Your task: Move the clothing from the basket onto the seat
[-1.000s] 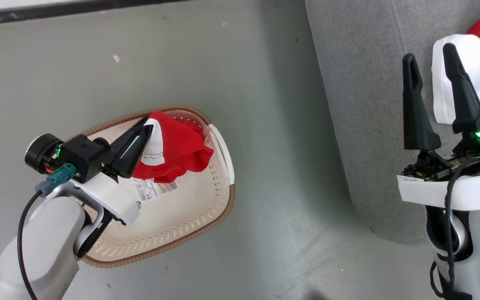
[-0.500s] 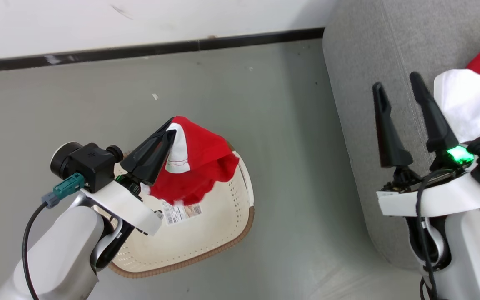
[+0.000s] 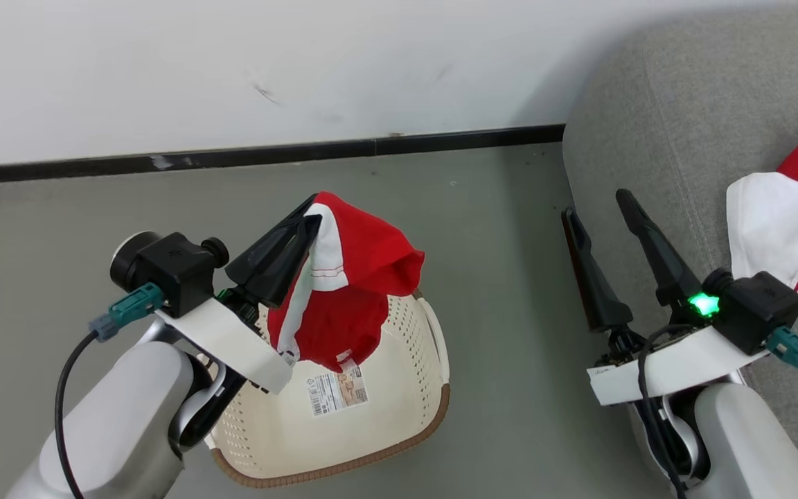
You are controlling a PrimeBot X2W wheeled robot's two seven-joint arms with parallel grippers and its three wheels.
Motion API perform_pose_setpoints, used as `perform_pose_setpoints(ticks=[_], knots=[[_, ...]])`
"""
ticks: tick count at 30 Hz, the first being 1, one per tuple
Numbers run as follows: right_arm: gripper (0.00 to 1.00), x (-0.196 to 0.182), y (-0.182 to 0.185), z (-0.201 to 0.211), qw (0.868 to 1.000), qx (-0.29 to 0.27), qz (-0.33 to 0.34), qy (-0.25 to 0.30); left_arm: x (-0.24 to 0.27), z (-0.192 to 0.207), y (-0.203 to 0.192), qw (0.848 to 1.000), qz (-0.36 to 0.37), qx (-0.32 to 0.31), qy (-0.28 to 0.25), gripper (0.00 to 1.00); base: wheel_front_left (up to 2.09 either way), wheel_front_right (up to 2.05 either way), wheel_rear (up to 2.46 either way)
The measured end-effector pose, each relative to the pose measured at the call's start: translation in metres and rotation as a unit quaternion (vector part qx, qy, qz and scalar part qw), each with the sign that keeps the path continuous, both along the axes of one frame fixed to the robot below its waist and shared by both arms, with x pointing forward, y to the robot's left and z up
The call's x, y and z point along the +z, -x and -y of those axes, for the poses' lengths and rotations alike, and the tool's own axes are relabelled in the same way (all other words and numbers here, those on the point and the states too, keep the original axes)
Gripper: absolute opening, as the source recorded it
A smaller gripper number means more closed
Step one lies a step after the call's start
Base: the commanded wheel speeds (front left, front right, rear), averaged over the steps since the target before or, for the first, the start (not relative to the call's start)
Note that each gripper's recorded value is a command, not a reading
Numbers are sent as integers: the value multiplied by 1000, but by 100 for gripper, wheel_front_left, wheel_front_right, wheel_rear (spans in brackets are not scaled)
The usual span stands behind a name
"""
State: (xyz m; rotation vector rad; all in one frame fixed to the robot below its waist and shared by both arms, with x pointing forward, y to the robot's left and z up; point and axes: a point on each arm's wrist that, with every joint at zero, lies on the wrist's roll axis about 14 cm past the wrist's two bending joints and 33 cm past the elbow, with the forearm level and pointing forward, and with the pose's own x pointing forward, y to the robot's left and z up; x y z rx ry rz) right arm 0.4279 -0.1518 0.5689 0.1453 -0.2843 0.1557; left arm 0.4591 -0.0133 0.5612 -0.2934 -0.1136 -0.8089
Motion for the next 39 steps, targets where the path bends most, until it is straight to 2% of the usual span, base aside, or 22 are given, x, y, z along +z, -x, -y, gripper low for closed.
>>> perform_pose_setpoints(ticks=[11, 21, 26, 30, 39], knots=[[100, -8, 20, -26, 999, 38, -18, -3, 40, 0, 22, 1000, 23, 12, 2, 0, 0, 0, 0], [100, -28, 42, -67, 993, 102, -54, -11, 79, 4, 38, 999, 52, 13, 10, 0, 0, 0, 0], [100, -46, 57, -102, 984, 160, -81, 4, 94, 9, 48, 998, 63, 8, 11, 0, 0, 0, 0], [100, -63, 65, -112, 977, 182, -104, 25, 99, 12, 56, 998, 63, 4, 13, 0, 0, 0, 0], [100, -54, 55, -132, 971, 216, -87, 52, 105, 13, 64, 998, 66, 4, 11, 0, 0, 0, 0]])
